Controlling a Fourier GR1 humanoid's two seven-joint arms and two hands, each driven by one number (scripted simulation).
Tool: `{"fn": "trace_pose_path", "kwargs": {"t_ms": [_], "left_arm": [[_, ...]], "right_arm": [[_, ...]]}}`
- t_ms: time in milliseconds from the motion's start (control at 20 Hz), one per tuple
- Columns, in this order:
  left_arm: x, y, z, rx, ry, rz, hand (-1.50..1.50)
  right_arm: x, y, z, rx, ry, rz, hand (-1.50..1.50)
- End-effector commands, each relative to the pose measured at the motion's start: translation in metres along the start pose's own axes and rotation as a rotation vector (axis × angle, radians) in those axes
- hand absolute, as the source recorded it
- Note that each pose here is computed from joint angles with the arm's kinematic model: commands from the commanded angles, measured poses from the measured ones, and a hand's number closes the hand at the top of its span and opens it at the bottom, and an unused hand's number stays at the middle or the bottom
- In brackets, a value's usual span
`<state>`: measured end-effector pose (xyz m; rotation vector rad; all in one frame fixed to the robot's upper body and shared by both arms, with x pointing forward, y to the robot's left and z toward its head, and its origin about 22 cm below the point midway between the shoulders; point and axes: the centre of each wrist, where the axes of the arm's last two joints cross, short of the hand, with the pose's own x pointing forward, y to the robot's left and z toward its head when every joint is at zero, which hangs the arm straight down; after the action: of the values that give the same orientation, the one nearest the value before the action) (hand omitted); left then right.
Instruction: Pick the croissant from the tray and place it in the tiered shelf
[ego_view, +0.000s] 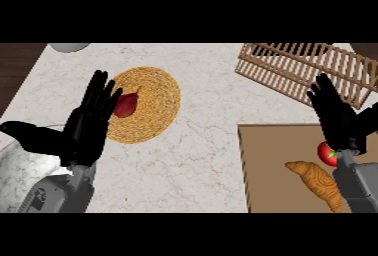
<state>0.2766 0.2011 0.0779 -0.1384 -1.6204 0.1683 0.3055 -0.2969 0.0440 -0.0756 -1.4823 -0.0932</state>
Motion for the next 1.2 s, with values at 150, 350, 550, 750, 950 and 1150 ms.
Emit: {"fn": "trace_pose_path", "kwargs": {"t_ms": [150, 350, 550, 750, 950, 1150], "left_arm": [[0.007, 0.033, -0.001, 0.062, -0.044, -0.216, 0.0], [-0.009, 0.053, 0.013, 0.126, -0.002, -0.327, 0.0], [-0.011, 0.067, 0.018, 0.144, 0.005, -0.318, 0.0], [-0.015, 0.066, 0.023, 0.142, -0.001, -0.318, 0.0], [-0.014, 0.067, 0.014, 0.151, 0.0, -0.321, 0.0], [-0.006, 0.068, 0.027, 0.176, 0.023, -0.321, 0.0]], "right_arm": [[0.029, 0.055, 0.012, 0.697, -0.154, 0.186, 1.5], [0.032, 0.047, 0.02, 0.857, -0.218, 0.339, -1.5], [0.043, 0.0, 0.013, 1.107, -0.23, 0.137, -1.5], [0.102, -0.015, 0.002, 1.306, -0.31, 0.256, -1.5], [0.162, -0.011, 0.015, 1.427, -0.328, 0.644, -1.5], [0.189, 0.003, 0.052, 1.505, -0.361, 0.907, -1.5]]}}
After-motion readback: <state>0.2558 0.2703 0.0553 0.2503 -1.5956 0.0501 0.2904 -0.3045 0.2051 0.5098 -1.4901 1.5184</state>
